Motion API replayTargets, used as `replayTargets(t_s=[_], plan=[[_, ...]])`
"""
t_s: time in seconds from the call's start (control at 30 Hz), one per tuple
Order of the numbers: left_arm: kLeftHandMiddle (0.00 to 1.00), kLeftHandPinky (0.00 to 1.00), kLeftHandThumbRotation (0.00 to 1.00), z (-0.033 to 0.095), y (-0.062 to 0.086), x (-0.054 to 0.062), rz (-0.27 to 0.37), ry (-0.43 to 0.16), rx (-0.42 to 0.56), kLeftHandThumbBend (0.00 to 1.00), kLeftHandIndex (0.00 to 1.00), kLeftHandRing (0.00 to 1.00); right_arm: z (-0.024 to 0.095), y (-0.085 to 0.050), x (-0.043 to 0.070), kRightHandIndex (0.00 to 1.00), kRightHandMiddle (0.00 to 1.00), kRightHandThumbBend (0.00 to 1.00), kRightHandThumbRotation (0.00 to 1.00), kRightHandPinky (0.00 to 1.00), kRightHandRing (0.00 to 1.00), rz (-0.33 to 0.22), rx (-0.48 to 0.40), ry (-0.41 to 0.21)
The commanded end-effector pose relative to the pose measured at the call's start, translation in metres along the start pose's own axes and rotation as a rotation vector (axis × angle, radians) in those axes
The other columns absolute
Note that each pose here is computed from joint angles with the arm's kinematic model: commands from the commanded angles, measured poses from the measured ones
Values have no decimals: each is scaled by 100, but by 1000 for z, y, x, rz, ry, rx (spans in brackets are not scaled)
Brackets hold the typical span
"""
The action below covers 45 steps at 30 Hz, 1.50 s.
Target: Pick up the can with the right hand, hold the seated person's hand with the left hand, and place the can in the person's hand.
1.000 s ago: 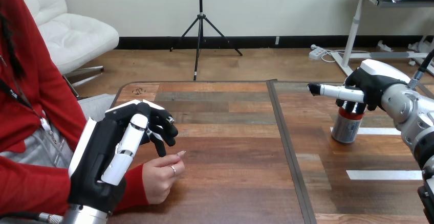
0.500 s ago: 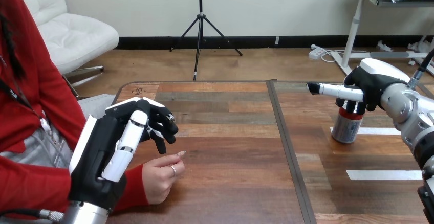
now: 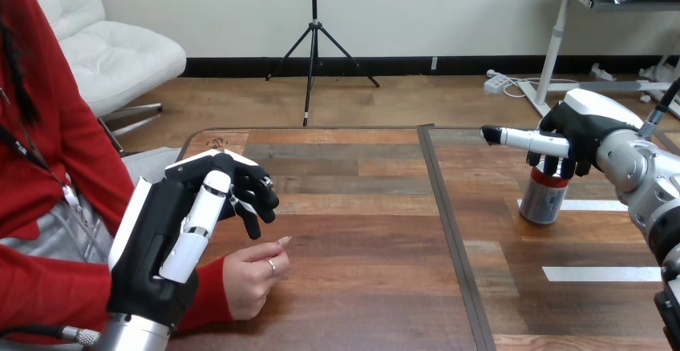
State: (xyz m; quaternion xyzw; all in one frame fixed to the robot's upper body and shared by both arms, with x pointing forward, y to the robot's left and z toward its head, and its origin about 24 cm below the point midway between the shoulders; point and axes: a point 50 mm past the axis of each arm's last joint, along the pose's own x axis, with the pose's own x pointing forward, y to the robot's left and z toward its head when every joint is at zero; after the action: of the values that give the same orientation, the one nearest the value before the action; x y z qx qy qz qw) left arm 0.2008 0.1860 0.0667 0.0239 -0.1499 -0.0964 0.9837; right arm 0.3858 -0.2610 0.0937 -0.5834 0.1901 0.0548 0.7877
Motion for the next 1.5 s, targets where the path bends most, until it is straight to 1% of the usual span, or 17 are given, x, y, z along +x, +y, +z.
replayTargets(t_s=[0.0, 0.1, 0.27, 0.6, 0.97, 1.2, 1.27, 1.3, 1.47], plan=[[43, 25, 80, 7, 1, 14, -13, -59, 12, 10, 42, 39, 20, -34, -1, 39, 38, 92, 100, 39, 34, -129, 38, -69], [43, 25, 80, 7, 1, 14, -15, -61, 15, 10, 42, 39, 20, -35, -1, 39, 37, 92, 100, 38, 34, -141, 42, -74], [43, 25, 80, 7, 1, 14, -17, -64, 16, 9, 42, 39, 21, -37, -1, 39, 37, 92, 100, 40, 35, -157, 53, -83], [43, 27, 81, 7, 1, 13, -17, -58, 24, 10, 42, 39, 22, -40, -2, 39, 37, 96, 100, 40, 36, -204, 112, -112], [43, 27, 81, 6, 2, 12, -23, -51, 29, 8, 42, 39, 22, -44, -3, 40, 39, 96, 100, 41, 38, -228, 155, -122], [43, 27, 81, 5, 1, 12, -19, -37, 17, 9, 42, 40, 21, -46, -4, 40, 41, 95, 100, 44, 39, -257, 163, -128], [43, 27, 81, 5, 1, 11, -18, -36, 12, 10, 42, 40, 21, -46, -4, 41, 43, 95, 100, 46, 42, -259, 168, -127], [43, 27, 81, 5, 1, 11, -20, -40, 15, 10, 42, 40, 21, -47, -4, 44, 46, 96, 100, 48, 44, -256, 170, -126], [43, 27, 81, 5, 0, 11, -22, -43, 21, 10, 42, 40, 19, -47, -4, 52, 54, 97, 100, 53, 52, -241, 158, -118]])
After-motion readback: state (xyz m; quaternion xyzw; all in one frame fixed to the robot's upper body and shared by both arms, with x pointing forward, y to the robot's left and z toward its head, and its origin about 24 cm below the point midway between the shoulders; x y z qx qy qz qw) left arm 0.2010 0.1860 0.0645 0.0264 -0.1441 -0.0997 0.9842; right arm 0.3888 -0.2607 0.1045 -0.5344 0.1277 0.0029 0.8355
